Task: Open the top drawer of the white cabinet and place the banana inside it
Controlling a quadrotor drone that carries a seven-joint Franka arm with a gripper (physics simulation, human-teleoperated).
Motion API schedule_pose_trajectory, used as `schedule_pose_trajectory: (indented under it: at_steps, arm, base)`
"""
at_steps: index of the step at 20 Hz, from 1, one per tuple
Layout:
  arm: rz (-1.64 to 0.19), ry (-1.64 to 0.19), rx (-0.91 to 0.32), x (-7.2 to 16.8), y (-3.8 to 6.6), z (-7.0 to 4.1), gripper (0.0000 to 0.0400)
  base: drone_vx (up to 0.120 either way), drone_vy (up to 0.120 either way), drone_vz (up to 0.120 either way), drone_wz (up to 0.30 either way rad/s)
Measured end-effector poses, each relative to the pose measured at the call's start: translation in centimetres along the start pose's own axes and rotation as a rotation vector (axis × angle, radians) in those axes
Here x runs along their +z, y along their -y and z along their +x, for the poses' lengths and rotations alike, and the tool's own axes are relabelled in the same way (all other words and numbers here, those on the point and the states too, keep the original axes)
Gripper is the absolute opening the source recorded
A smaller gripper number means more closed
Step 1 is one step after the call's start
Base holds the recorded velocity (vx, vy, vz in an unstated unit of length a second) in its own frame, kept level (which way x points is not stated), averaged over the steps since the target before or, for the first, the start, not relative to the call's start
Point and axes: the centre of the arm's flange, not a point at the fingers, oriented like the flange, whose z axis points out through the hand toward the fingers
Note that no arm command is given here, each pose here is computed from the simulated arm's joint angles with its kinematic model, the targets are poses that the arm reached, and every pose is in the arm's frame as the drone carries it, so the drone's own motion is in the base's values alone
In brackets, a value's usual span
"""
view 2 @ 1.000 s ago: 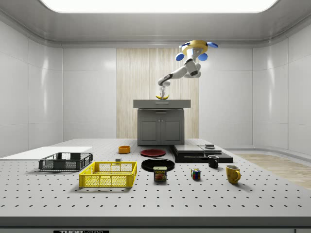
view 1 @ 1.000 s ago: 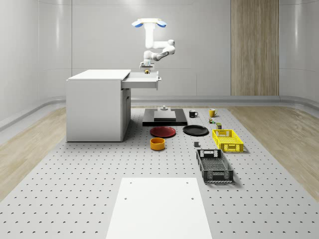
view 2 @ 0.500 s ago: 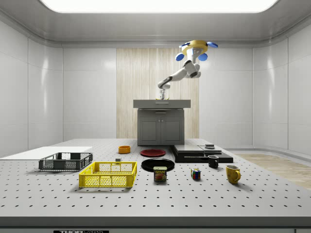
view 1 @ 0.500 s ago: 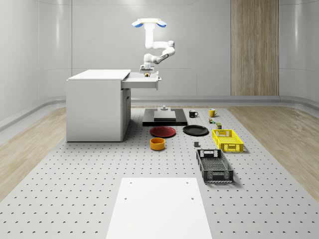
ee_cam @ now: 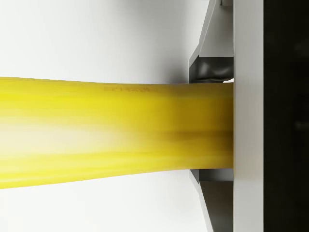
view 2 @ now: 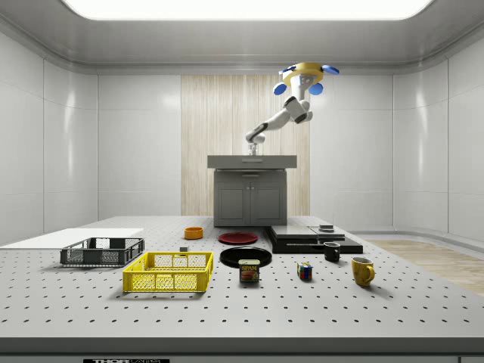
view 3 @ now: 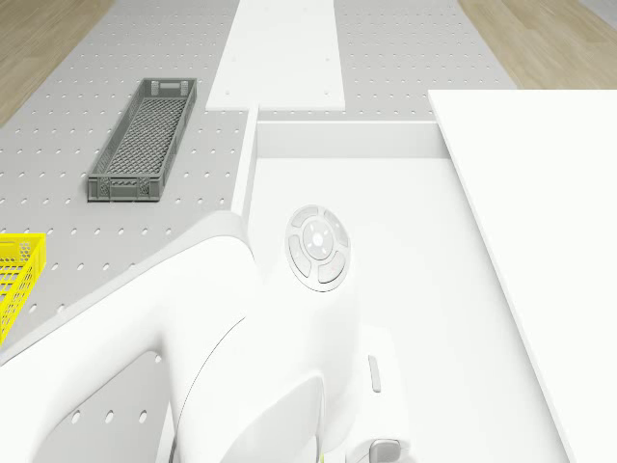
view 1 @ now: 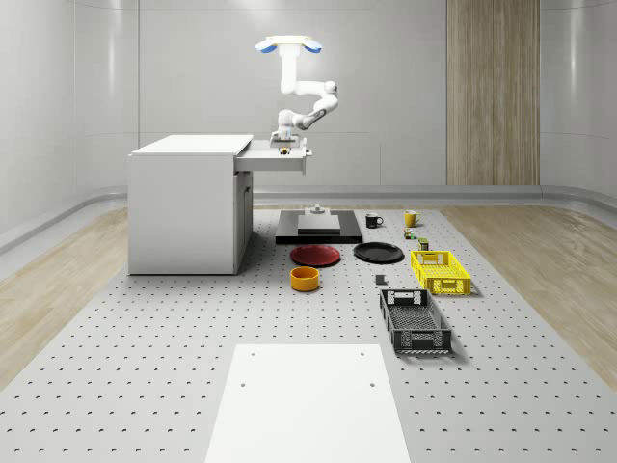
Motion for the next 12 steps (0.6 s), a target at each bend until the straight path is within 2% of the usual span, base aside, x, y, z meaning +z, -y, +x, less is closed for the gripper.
schedule_pose_trajectory:
  at_steps: [2, 5, 8, 12]
  arm:
    - [0.002, 0.001, 0.018, 0.3, 0.0, 0.0, 0.0301]
    - [0.004, 0.001, 0.035, -0.1, 0.0, 0.0, 0.0353]
    - [0.005, 0.002, 0.045, -1.0, 0.0, 0.0, 0.0378]
    - [0.005, 0.002, 0.052, -2.6, 0.0, 0.0, 0.0392]
  base:
    - [0.000, 0.000, 0.000, 0.000]
    - [0.000, 0.000, 0.000, 0.000]
    - [0.000, 0.000, 0.000, 0.000]
    - [0.000, 0.000, 0.000, 0.000]
